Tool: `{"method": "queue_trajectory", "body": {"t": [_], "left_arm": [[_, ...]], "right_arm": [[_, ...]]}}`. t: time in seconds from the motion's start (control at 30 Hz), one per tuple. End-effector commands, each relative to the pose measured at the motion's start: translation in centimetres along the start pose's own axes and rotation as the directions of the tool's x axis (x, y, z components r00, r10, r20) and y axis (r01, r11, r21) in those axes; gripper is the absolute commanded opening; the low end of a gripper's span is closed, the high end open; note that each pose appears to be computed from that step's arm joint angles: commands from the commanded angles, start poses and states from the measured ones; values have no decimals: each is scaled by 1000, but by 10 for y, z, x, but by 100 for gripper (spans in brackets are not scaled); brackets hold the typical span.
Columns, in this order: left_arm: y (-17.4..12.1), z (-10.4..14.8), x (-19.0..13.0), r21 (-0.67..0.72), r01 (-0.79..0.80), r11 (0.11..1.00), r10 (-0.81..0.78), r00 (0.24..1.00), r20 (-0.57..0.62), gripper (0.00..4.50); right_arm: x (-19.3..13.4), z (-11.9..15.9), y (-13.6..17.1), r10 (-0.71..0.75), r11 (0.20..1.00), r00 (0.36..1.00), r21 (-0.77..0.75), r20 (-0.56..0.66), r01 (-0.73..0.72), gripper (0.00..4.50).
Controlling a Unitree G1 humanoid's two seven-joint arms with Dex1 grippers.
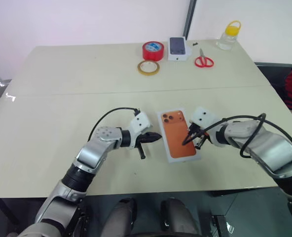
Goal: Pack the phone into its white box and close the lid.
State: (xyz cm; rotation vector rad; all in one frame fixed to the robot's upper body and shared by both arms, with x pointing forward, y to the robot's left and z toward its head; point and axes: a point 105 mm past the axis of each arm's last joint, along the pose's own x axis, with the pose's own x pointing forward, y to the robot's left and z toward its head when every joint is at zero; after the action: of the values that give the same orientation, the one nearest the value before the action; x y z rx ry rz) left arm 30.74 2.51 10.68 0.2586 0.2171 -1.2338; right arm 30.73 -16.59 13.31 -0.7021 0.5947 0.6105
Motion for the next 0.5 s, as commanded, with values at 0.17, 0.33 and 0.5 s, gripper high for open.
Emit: {"method": "queue_trajectory", "body": {"t": [0.17, 0.33, 0.5], "left_arm": [[-6, 17, 6, 42, 8, 999, -11, 998, 54, 0], [1, 17, 7, 34, -35, 999, 33, 998, 54, 0], [7, 20, 8, 27, -64, 998, 62, 995, 76, 0]], "right_arm": [[-2, 3, -4, -19, 1000, 1000, 4, 22, 19, 3], [0, 1, -3, -17, 1000, 1000, 12, 18, 16, 3], [0, 1, -4, -26, 1000, 999, 18, 20, 26, 3]]}}
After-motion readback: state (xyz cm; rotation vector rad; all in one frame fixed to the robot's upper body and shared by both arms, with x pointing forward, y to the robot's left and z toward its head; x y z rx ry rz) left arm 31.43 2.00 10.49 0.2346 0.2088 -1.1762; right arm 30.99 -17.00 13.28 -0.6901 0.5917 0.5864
